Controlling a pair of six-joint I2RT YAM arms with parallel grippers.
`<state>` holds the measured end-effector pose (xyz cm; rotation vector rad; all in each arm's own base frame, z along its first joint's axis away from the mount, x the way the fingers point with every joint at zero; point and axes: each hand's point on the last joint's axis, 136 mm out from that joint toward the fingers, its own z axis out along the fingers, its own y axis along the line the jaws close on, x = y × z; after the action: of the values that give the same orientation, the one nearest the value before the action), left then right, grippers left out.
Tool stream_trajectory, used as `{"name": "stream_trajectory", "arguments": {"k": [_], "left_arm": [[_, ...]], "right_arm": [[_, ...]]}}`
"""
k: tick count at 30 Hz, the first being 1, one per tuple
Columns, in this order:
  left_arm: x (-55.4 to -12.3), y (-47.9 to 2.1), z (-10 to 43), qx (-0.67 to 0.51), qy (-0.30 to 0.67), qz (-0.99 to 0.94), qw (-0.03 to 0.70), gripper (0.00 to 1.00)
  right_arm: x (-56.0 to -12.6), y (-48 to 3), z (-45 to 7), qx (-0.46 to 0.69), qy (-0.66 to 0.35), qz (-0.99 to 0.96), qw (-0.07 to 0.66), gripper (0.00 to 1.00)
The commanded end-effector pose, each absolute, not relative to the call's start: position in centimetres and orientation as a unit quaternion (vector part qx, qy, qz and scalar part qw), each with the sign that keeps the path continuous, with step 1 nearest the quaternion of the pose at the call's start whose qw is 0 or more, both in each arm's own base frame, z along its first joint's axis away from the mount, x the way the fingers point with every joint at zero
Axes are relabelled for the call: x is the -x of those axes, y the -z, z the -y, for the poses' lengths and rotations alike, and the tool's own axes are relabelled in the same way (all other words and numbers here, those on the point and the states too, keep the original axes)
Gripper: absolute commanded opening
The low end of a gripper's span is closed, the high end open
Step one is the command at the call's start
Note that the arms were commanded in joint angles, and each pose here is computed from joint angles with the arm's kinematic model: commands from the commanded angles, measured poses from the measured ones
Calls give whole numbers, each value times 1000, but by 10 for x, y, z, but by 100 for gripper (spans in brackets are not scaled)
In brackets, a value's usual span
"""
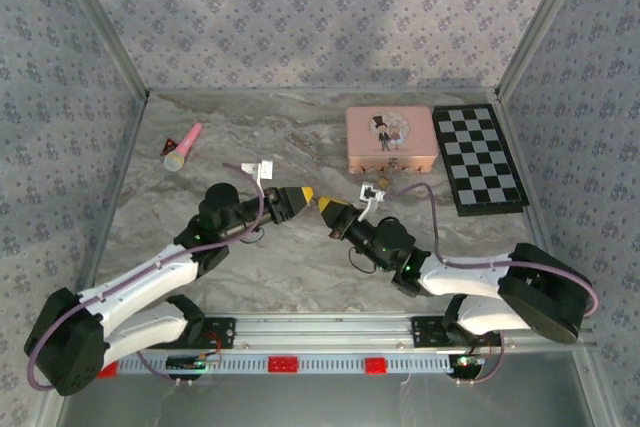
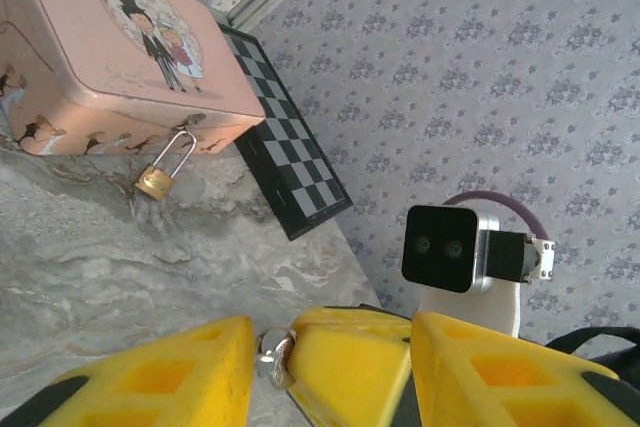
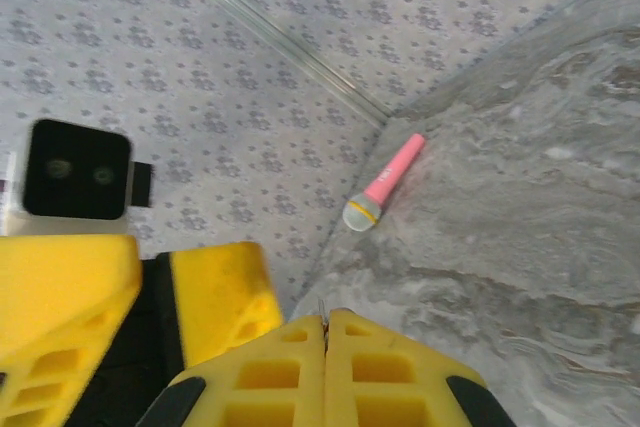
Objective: Unlock the padlock with the key
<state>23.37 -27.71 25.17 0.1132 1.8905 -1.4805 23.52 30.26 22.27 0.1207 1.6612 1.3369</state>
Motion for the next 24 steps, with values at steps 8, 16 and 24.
{"name": "stream_trajectory", "arguments": {"k": [8, 16, 24], "left_arm": [[-240, -256, 272, -9, 590, -727, 351, 52], [-239, -259, 278, -15, 611, -719, 332, 51], [-234, -259, 282, -23, 622, -714, 321, 47]], "right_arm": [[-232, -245, -298, -75, -586, -633, 500, 0], [-231, -250, -301, -65, -589, -631, 501, 0], [-229, -258, -309, -54, -604, -624, 493, 0]]}}
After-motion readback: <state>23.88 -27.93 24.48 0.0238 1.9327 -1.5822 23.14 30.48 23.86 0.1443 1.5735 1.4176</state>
